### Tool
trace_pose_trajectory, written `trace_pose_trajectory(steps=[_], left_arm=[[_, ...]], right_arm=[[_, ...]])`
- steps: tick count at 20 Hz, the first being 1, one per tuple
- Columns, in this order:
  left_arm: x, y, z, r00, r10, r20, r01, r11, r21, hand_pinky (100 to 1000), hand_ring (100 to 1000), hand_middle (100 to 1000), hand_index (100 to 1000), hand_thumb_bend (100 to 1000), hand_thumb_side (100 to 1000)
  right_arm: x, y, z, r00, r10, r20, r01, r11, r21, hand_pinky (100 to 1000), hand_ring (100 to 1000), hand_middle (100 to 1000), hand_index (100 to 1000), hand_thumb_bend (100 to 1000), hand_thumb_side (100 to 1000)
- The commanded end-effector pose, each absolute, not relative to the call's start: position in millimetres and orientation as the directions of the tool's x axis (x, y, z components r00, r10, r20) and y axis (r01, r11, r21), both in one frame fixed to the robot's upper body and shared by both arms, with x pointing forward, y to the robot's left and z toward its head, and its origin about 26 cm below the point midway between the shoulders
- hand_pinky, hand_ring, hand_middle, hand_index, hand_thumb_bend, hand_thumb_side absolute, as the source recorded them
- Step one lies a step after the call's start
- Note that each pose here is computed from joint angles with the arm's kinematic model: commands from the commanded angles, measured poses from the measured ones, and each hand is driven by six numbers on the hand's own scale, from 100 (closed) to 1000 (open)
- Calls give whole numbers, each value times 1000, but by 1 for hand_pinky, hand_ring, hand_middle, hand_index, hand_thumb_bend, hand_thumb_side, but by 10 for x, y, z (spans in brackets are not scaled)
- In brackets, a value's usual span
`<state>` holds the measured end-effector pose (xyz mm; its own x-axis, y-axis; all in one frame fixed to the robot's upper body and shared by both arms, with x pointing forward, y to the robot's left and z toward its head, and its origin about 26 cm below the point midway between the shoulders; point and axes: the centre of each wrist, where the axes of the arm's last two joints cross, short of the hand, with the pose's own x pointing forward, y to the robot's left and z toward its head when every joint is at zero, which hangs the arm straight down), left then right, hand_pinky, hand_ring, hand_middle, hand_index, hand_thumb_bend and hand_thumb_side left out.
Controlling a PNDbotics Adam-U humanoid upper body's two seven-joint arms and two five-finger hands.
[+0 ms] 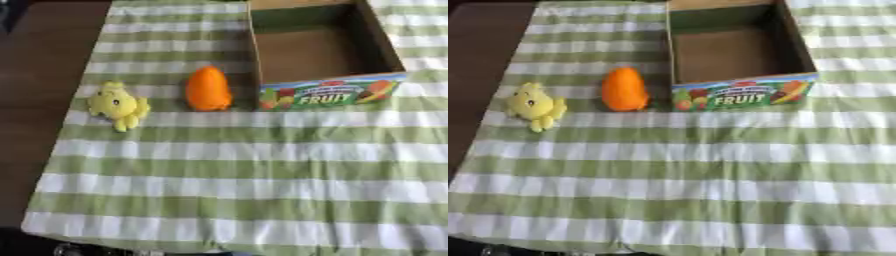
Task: Pick up objects on the table and place them in the box.
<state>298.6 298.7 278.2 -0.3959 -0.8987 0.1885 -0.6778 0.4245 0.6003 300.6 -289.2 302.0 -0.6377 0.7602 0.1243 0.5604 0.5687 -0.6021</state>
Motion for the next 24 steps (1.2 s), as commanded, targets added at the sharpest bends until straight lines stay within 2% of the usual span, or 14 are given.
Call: trace_pose_trajectory(steps=[1, 3, 4, 8, 14, 22, 24], left_arm=[[2947, 2949, 2861, -416, -909, 29, -661, 325, 676, 717, 838, 814, 927, 690, 1000], [2978, 2965, 2787, -419, -907, -41, -625, 255, 737, 722, 843, 814, 921, 858, 1000], [3009, 2978, 2747, -420, -905, -70, -606, 222, 764, 724, 845, 815, 919, 883, 1000], [3189, 2972, 2607, -438, -886, -151, -538, 125, 834, 747, 870, 845, 942, 866, 1000], [3481, 2873, 2450, -480, -845, -235, -458, 14, 889, 771, 895, 870, 967, 981, 1000], [3832, 2802, 2357, -509, -799, -321, -381, -125, 916, 801, 924, 910, 995, 1000, 1000], [3876, 2850, 2261, -516, -784, -345, -331, -189, 924, 809, 940, 933, 990, 938, 880]], right_arm=[[2963, -2880, 3146, -651, 755, 82, 569, 557, -606, 730, 866, 809, 880, 100, 1000], [2964, -2870, 3153, -655, 752, 80, 565, 557, -608, 731, 866, 809, 879, 100, 1000], [2965, -2867, 3152, -655, 751, 80, 564, 557, -610, 731, 866, 809, 879, 100, 1000], [2969, -2846, 3149, -662, 745, 82, 554, 560, -616, 731, 866, 809, 877, 100, 1000], [2976, -2806, 3152, -676, 732, 82, 536, 566, -626, 733, 866, 809, 875, 100, 1000], [2982, -2789, 3134, -680, 727, 90, 522, 567, -638, 733, 865, 808, 872, 100, 1000], [2984, -2780, 3129, -683, 725, 91, 516, 567, -642, 734, 865, 807, 870, 100, 1000]])
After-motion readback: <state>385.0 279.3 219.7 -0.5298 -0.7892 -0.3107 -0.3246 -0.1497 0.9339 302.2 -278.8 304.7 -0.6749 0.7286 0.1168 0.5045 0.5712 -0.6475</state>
